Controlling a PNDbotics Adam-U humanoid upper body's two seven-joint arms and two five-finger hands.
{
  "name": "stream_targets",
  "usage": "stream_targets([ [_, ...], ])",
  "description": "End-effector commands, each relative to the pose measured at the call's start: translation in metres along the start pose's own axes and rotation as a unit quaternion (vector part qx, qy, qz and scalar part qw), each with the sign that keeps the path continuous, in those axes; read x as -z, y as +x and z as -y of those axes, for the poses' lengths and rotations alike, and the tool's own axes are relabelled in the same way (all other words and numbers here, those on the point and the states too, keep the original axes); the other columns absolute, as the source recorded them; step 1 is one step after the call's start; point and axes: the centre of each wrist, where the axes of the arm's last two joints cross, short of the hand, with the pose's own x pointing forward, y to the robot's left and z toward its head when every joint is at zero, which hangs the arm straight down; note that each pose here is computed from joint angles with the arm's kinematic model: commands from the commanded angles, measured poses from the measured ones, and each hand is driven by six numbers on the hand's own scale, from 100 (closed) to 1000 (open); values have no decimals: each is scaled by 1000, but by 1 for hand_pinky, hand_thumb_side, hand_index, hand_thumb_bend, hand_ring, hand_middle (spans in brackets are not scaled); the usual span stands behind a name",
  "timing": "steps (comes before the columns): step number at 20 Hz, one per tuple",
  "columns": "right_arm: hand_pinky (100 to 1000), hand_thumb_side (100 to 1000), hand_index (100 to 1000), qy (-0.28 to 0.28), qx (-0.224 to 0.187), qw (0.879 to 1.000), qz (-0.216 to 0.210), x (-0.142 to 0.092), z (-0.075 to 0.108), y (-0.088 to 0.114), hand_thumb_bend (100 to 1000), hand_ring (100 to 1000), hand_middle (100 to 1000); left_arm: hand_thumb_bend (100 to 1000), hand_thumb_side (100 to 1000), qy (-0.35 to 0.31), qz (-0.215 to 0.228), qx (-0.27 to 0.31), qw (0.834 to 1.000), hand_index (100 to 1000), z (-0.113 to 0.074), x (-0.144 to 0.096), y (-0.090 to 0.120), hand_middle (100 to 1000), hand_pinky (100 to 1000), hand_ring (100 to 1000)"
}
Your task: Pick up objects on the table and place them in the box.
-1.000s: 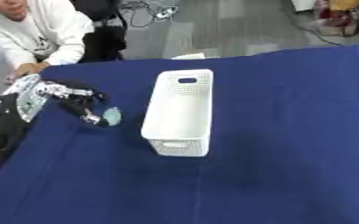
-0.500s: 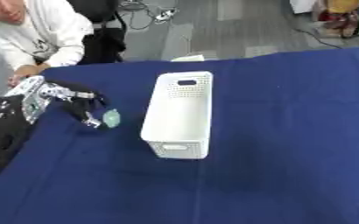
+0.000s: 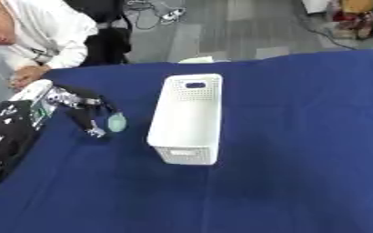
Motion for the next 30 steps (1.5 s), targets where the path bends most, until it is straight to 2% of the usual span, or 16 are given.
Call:
stream_targets([
  [1,100,965,488,0,-2,1000,16,8,3,3,100,177,283,1000,595,-1,1,21,1000,961,-14,-10,-7,884,649,731],
  [13,100,965,488,-2,1,1000,20,11,2,3,100,177,283,1000,561,58,-24,29,998,941,-18,-8,-4,879,652,733],
  [23,100,963,487,-4,4,1000,25,13,1,2,100,176,283,1000,551,72,-44,32,996,935,-15,-6,-7,875,652,732],
  [26,100,963,487,-4,4,1000,26,14,1,2,100,175,282,1000,497,76,-46,31,996,925,-14,-6,-7,865,633,717],
  [30,100,964,487,-4,4,1000,26,14,1,2,100,175,282,1000,479,83,-48,24,995,914,-13,-6,-8,852,612,699],
])
